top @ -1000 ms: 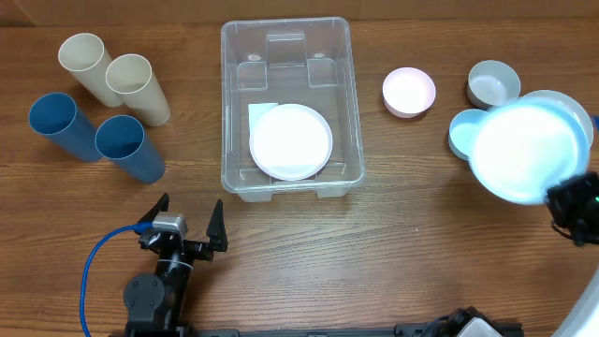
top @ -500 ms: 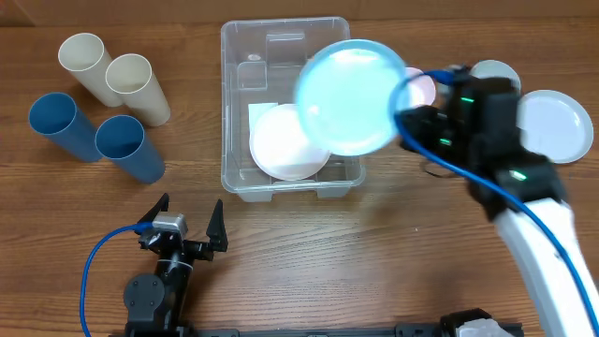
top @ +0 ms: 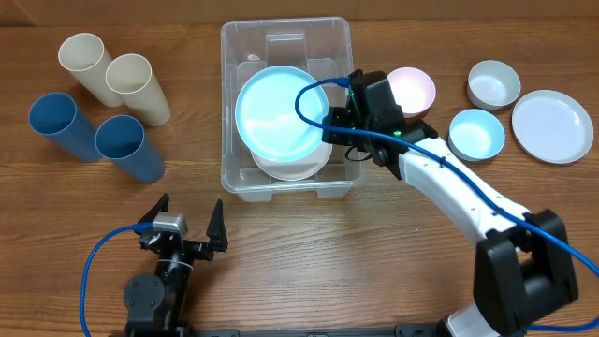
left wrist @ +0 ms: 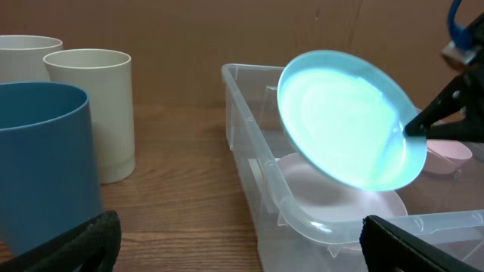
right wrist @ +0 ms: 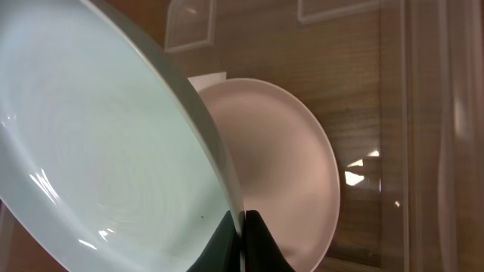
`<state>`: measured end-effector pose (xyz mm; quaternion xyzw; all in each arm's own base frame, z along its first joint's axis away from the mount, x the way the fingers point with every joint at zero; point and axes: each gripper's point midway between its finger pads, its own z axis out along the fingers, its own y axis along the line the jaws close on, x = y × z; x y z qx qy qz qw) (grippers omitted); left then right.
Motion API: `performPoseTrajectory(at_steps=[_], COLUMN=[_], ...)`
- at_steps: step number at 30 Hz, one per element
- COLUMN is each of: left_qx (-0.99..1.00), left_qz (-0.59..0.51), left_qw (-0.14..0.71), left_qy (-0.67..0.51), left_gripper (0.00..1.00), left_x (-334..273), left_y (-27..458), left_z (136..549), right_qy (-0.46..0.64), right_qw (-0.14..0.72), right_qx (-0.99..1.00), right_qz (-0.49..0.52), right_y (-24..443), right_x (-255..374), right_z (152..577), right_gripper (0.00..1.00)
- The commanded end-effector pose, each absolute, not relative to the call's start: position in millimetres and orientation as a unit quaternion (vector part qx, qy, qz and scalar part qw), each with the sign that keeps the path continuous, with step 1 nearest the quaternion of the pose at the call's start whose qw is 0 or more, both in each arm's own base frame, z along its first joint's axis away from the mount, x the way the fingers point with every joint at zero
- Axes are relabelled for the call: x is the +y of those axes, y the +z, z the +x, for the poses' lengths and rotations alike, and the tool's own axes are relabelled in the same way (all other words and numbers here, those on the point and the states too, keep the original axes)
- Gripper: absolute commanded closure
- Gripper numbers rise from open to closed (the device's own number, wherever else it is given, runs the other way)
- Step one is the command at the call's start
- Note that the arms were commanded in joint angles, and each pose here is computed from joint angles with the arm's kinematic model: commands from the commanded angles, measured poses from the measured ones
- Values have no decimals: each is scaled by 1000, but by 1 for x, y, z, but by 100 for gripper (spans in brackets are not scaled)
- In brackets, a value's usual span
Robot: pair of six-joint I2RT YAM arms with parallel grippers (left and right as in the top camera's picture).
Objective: Pack container
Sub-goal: 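Lower the light-blue plate into the bin and release it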
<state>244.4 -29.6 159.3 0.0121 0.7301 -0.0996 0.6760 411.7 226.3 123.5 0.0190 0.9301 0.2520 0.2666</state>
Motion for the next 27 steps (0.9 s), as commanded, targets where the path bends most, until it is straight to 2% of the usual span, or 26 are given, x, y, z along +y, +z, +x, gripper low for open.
performPoseTrajectory(at_steps=[1, 4, 6, 8, 19, 24, 27], left_qx=[729, 729, 729, 729, 729, 729, 729], left_qz=[15, 15, 15, 15, 15, 15, 15], left_qw=[678, 678, 678, 678, 678, 678, 678], left_qy=[-97, -97, -97, -97, -97, -97, -97], left_gripper=[0, 0, 0, 0, 0, 0, 0], left_x=[-29, -29, -29, -29, -29, -29, -29], left_y=[159, 159, 159, 159, 159, 159, 159], left_z=[244, 244, 244, 244, 244, 244, 244], right_qy=[249, 242, 238, 234, 225, 200, 158], right_qw=[269, 255, 246, 238, 219, 251, 287], right_qx=[930, 935, 939, 942, 950, 947, 944], right_qz=[30, 32, 33, 34, 6, -12, 35], right_y=[120, 111, 107, 104, 103, 161, 213], right_x=[227, 226, 224, 223, 232, 238, 209], right_z=[420, 417, 414, 411, 394, 400, 411], right_gripper=[96, 96, 80, 75, 79, 79, 73])
